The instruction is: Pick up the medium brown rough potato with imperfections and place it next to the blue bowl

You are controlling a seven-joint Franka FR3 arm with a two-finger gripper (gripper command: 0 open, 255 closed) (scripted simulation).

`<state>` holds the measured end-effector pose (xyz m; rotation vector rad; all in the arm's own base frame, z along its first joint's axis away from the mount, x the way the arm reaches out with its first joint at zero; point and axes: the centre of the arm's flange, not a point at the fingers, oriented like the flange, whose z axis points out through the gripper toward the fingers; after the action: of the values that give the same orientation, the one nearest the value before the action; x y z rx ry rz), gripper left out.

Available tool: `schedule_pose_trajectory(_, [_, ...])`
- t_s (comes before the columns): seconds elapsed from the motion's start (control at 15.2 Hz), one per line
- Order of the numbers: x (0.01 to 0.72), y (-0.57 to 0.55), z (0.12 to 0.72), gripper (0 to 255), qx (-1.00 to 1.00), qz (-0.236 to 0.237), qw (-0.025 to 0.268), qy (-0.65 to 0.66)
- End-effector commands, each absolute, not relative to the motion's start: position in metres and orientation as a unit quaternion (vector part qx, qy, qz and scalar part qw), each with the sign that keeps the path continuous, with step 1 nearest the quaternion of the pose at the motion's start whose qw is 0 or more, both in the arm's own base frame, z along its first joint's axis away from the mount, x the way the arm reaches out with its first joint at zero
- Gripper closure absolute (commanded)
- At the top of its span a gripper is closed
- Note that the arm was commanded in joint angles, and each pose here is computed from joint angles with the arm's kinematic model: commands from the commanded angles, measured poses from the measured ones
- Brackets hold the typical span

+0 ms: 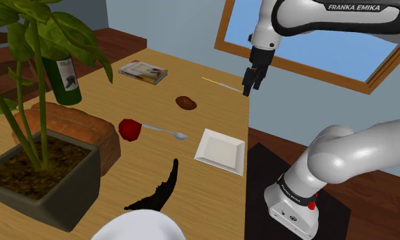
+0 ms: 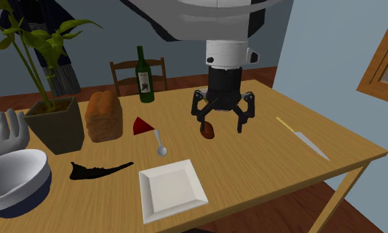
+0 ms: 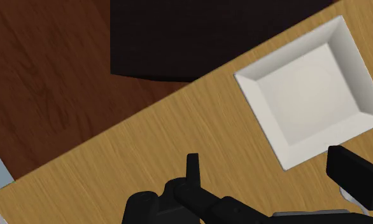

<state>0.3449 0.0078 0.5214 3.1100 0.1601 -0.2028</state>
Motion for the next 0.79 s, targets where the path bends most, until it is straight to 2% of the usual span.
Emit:
schedule_pose_trajectory(0.0, [0.367, 0.012, 0.504, 0, 0.996, -0.062, 0.010, 0.057])
schedule_pose_trajectory(0.73, [0.483, 0.041, 0.429, 0, 0.995, -0.048, 0.008, 0.088])
